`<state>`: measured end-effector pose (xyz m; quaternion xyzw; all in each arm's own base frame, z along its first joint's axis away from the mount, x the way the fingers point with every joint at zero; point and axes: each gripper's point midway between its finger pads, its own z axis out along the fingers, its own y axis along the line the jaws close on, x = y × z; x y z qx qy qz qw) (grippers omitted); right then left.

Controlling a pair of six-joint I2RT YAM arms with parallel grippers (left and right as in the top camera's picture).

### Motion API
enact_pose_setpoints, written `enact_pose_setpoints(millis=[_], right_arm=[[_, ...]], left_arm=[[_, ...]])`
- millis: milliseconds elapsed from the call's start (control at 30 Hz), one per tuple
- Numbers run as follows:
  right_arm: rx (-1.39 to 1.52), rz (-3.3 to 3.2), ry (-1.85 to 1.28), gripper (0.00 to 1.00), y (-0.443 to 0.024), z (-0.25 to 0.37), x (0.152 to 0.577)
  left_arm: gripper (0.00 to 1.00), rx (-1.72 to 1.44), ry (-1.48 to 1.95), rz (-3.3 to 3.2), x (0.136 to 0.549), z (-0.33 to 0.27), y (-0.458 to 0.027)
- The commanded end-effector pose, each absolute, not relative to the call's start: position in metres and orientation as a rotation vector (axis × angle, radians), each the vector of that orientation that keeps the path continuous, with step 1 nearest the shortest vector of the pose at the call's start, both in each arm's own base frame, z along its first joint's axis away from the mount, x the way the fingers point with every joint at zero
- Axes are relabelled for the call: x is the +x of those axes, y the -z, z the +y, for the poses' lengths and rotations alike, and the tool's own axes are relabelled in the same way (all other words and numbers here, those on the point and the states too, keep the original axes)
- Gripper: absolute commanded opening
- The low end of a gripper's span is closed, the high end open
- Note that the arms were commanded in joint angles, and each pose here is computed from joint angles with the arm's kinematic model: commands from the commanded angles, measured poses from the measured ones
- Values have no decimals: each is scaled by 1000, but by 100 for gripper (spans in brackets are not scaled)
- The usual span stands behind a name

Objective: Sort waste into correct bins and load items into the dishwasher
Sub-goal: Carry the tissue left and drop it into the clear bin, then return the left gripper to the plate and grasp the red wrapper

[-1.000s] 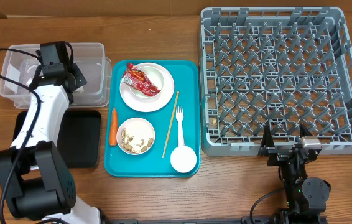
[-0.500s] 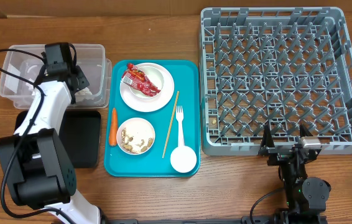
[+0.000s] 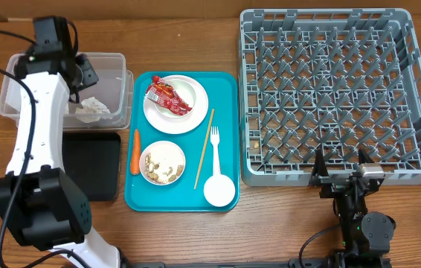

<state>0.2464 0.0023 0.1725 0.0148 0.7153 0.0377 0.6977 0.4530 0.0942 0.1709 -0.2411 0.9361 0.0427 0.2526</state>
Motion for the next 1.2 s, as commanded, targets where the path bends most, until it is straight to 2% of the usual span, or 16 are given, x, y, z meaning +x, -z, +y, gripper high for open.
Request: enact_pose_setpoints(millis=[0,100,167,233,367,467,600,733,1067,1167], right_arm=[[43,1592,-68,100,-170,-1,246],[43,1592,-68,100,-170,-1,246],[44,1592,-68,100,-170,-1,246],[43,1592,-68,100,-170,-1,246],[43,1592,-68,100,-170,-1,246],[43,1592,-68,100,-170,-1,246],[44,1592,-68,100,-170,-1,246],[43,1592,-68,100,-170,-1,246],[43,1592,-68,100,-170,-1,246],[43,1592,-68,100,-170,-1,246]], left_arm=[[41,-524,123,2528,462,44,-206],[43,-434,259,2558,462,7,-208],[49,-383,313,2572,461,-13,-208],[64,-327,330,2576,462,-33,-208],[87,-232,288,2544,468,-60,-213],[89,-131,185,2509,474,-71,-216],[97,-114,80,2473,479,-73,-220],[98,-47,54,2482,482,-75,-212],[100,47,6,2593,494,-77,-152],[97,87,-2,2637,496,-79,-129]])
